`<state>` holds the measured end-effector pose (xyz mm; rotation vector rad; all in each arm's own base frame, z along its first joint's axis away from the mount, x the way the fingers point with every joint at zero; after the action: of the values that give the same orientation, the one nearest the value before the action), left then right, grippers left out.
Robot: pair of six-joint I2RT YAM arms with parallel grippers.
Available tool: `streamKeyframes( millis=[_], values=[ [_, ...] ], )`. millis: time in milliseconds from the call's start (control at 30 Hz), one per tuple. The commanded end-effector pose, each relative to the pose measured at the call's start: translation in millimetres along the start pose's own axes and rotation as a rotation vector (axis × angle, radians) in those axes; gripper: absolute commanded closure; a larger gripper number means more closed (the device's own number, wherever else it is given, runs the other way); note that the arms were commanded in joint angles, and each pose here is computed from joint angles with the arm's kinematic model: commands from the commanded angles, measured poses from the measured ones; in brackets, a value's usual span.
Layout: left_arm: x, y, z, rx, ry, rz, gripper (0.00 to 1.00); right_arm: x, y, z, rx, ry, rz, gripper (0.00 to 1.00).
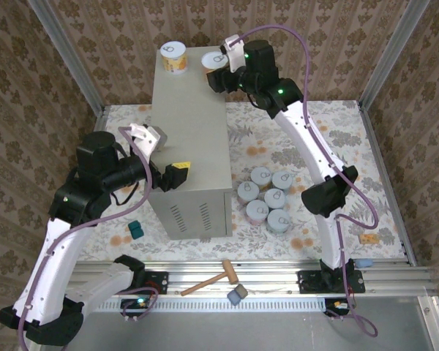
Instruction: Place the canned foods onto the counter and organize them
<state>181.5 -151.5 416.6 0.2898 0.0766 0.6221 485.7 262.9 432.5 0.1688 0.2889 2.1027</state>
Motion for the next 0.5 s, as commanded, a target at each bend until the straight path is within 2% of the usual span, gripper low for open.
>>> streamKeyframes(
  millis=[0, 233, 467],
  values=[
    [-2.6, 4.0, 4.3, -0.032, 0.010, -0.014, 0.00, -0.6, 13.8, 18.6, -0.064, 0.003, 0.023, 0.29],
    [-3.6, 6.5, 3.2, -0.034, 0.011, -0.010, 0.00, 2.7, 3.8, 25.7, -0.106, -0.009, 0.057, 0.35],
    [-3.6, 7.5, 1.9, -0.031, 0.014, -0.004, 0.00, 4.1, -12.5, 27.5, -0.138, -0.029, 0.076, 0.35]
  ],
)
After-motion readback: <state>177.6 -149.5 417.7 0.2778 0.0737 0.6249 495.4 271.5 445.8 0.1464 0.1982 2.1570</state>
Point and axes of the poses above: each hand's point on the last joint's axis, 136 mm out from that joint toward the fingers, its own y axis back along the fingers, its own x axis along the line the jaws close on, z = x × y, the point moved 5 cm from there along y, back along the fingers, and after that the axes turned 1 degree about -y, right-handed, at the moved point
